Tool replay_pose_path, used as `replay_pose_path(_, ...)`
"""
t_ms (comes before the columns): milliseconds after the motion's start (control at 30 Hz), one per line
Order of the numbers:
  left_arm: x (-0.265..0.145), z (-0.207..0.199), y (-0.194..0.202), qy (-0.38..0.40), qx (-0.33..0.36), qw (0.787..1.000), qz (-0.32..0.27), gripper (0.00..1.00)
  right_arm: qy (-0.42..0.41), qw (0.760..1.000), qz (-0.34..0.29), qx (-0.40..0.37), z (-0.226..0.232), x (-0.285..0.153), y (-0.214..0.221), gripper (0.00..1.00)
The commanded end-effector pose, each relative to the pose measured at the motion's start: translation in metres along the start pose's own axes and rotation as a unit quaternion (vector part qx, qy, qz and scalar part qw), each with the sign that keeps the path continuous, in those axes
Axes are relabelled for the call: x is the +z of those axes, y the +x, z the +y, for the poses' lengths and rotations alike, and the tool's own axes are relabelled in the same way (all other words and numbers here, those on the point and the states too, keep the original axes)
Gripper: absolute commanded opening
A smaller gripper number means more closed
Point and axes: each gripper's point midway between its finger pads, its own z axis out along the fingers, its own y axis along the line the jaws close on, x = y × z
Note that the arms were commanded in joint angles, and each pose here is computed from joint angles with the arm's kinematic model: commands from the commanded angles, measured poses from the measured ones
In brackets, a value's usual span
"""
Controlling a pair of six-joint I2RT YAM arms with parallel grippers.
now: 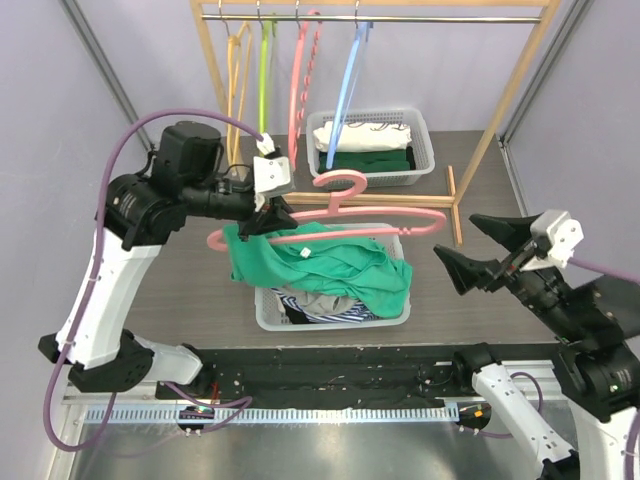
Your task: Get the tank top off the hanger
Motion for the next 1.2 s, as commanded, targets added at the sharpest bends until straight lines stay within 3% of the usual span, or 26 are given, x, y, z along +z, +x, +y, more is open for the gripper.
replay_pose_path(0,-0.004,-0.036,-0.010,0.088,0.031,0.995,-0.023,0.02,-0.120,0.991,-0.011,-0.057,0.035,0.002,-0.025,0.85)
replay_pose_path(167,-0.003,-0.046,-0.008,0.111,0.034,0.993,-0.017,0.00,-0.207,0.976,0.031,-0.053,0.053,0.016,-0.025,0.79)
replay_pose_path(400,-0.005,-0.056,-0.008,0.123,0.042,0.991,-0.012,0.00,-0.285,0.957,0.042,-0.028,0.074,0.016,-0.019,0.76)
replay_pose_path(833,-0.003,-0.048,-0.020,0.106,0.055,0.993,-0.023,0.00,-0.290,0.954,0.072,0.010,0.074,0.023,0.004,0.65)
replay_pose_path(1033,0.002,-0.047,-0.029,0.108,0.057,0.992,-0.029,0.00,-0.279,0.957,0.077,0.011,0.070,0.026,0.007,0.52)
replay_pose_path(1133,0.003,-0.048,-0.024,0.110,0.057,0.992,-0.022,0.00,-0.281,0.957,0.074,0.011,0.071,0.026,0.005,0.36)
replay_pose_path(1167,0.003,-0.048,-0.024,0.108,0.057,0.992,-0.021,0.00,-0.280,0.957,0.073,0.010,0.070,0.026,0.004,0.21)
